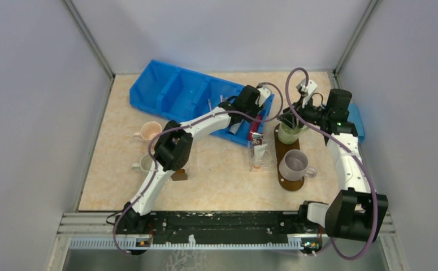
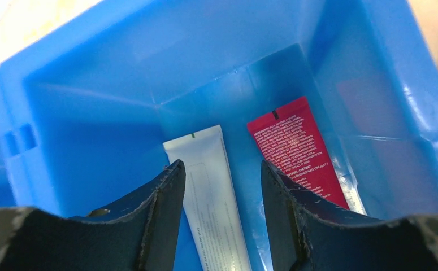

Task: Prepare toiletry sets of a toothbrush and toothpaste on the tray
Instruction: Pick up the toothpaste from the storage box.

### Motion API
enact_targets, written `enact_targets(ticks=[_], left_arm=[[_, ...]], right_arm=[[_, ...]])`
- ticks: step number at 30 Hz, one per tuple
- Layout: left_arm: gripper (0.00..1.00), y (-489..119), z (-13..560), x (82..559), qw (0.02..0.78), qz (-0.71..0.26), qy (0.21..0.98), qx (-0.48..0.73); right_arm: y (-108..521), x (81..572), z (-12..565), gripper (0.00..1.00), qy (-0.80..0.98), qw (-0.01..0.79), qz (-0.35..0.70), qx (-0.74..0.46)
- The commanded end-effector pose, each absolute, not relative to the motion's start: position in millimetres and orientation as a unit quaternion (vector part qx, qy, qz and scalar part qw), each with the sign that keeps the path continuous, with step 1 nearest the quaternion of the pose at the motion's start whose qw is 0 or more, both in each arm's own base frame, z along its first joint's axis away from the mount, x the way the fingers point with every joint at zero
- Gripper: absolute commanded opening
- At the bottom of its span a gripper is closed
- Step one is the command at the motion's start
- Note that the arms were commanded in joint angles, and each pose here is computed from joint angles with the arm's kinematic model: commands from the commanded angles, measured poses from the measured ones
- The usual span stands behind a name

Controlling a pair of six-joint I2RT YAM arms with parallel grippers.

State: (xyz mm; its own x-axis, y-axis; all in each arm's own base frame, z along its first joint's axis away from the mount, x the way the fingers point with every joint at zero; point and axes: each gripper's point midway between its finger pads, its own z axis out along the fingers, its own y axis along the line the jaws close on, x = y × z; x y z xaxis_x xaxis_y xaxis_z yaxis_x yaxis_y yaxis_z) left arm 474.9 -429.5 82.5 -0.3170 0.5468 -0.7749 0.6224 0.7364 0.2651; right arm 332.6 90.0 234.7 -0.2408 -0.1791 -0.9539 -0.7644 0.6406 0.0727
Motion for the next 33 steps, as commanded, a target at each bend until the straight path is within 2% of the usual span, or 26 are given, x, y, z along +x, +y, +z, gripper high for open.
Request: enact_targets(ticks=[1,20,33], left_arm=[[0.58,-408,56,473,0.418,0.002,0.827,0.376],[0.53,-393,28,476,0.386,0.055,0.832,0.395],[0.17,-397,33,475,0.388,0.044,0.827,0.404]], right_arm=[[87,337,247,0.44,0.726,0.545,0.266,-0.325],[83,337,250,0.43,0.726,0.549,0.259,-0.323],[84,335,251,0.43,0.723,0.549,0.264,-0.326]])
